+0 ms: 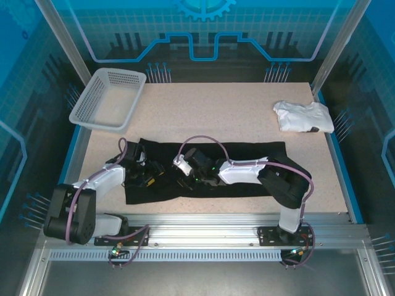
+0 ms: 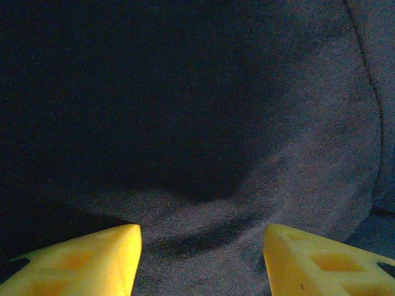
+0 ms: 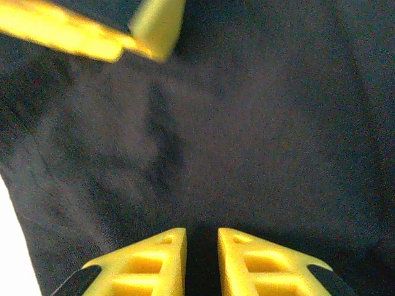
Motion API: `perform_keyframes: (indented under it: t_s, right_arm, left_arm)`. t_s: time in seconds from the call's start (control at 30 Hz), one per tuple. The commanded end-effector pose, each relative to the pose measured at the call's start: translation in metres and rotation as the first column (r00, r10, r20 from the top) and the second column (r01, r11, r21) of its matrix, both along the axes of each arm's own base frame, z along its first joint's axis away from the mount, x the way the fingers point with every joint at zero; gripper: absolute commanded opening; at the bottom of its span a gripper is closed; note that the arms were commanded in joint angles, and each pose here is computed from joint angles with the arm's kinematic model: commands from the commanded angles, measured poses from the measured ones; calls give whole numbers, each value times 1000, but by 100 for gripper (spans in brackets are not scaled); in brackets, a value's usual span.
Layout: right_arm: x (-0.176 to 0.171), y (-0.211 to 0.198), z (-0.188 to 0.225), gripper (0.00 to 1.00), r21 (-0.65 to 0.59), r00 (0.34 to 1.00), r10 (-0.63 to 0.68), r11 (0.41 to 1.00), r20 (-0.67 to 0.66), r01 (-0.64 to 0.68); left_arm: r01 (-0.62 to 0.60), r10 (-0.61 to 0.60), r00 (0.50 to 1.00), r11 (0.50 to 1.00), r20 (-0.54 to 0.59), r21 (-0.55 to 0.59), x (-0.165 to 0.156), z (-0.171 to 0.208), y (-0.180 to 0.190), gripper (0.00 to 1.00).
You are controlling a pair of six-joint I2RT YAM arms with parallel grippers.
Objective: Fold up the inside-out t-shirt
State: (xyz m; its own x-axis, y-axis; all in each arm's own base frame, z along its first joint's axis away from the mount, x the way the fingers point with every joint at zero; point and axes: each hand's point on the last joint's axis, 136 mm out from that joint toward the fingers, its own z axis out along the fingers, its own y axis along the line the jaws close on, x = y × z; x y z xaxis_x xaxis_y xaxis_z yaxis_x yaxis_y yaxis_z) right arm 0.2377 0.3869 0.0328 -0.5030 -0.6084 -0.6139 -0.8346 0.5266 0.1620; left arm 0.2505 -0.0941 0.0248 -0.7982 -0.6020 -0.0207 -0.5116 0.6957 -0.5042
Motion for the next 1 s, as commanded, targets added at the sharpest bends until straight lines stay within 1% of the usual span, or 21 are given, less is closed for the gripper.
perform_keyframes:
  t_s: [0.0, 0.1, 0.13, 0.2, 0.27, 0.33, 0.4, 0.47, 0.53, 0.63, 0.73, 0.87, 0.93, 0.97]
  right_arm:
    - [-13, -19, -25, 20, -85, 995, -38, 996, -94, 30]
    - [-16, -29, -25, 23, -118, 997, -29, 993, -76, 20]
    - [-15, -30, -20, 26, -115, 998, -21, 993, -59, 14]
    - [-13, -29, -7, 35, -96, 1000, -3, 995, -23, 1]
    - [-11, -23, 11, 44, -45, 1000, 15, 999, 8, -15]
    - [-10, -17, 28, 50, 19, 999, 18, 1000, 34, -18]
    - [-7, -15, 43, 60, 79, 999, 0, 997, 51, -4]
    - [-3, -15, 52, 70, 112, 998, -21, 994, 56, 14]
    - [1, -19, 55, 75, 121, 998, -36, 992, 56, 29]
    - [6, -25, 58, 78, 130, 997, -47, 991, 56, 39]
    - [10, -33, 63, 79, 140, 997, -60, 989, 58, 52]
    - [13, -49, 59, 79, 139, 994, -97, 986, 49, 89]
    - [16, -55, 61, 79, 147, 992, -119, 983, 47, 111]
    - [17, -57, 61, 79, 150, 991, -127, 981, 47, 119]
  left_arm:
    - [-62, 64, 998, 995, -22, 78, -13, -15, 18, 58]
    - [-70, 62, 996, 990, 69, 120, 0, 7, 26, 61]
    - [-79, 62, 992, 985, 107, 155, 5, 17, 32, 63]
    - [-118, 79, 982, 966, 172, 229, 13, 34, 49, 70]
    - [-183, 115, 963, 942, 242, 280, 21, 50, 67, 76]
    - [-241, 148, 946, 918, 289, 317, 28, 58, 83, 82]
    - [-285, 171, 935, 883, 311, 374, 34, 59, 101, 90]
    - [-303, 183, 936, 853, 301, 424, 40, 56, 115, 99]
    - [-288, 174, 946, 841, 274, 459, 48, 50, 122, 99]
    - [-236, 143, 963, 858, 228, 457, 62, 35, 118, 99]
    - [-179, 123, 980, 889, 157, 422, 67, 18, 108, 99]
    - [-114, 98, 993, 945, 67, 307, 59, -9, 84, 98]
    - [-77, 66, 996, 966, 52, 248, 55, -14, 69, 99]
    - [-60, 51, 998, 964, 41, 259, 50, -14, 67, 99]
